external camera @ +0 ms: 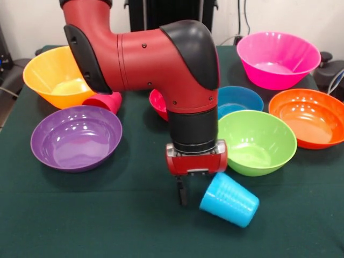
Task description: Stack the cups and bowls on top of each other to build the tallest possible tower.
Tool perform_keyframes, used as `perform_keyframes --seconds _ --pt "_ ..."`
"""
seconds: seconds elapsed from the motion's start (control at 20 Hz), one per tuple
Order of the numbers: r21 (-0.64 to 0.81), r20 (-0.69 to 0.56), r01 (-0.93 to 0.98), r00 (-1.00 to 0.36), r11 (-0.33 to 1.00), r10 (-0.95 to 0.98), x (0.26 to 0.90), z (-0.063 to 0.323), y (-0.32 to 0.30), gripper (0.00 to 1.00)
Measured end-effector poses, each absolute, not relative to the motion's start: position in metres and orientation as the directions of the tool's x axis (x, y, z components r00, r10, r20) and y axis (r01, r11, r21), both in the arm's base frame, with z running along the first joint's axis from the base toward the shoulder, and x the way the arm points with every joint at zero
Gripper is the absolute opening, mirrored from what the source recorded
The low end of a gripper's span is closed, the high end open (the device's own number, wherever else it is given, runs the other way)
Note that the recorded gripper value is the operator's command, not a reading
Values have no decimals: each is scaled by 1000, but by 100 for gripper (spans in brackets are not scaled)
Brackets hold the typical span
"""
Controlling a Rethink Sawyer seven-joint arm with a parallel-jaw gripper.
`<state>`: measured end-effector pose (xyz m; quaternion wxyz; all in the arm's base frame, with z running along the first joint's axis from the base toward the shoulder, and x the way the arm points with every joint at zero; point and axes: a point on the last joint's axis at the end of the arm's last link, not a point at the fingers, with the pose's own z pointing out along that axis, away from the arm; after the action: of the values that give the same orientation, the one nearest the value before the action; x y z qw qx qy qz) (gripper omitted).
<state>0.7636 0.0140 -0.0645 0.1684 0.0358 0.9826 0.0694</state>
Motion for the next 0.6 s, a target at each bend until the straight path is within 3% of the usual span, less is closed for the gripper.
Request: perform_keyframes --seconds 0.6 --pt "323 -266 139 -936 936 231 775 -46 60 100"
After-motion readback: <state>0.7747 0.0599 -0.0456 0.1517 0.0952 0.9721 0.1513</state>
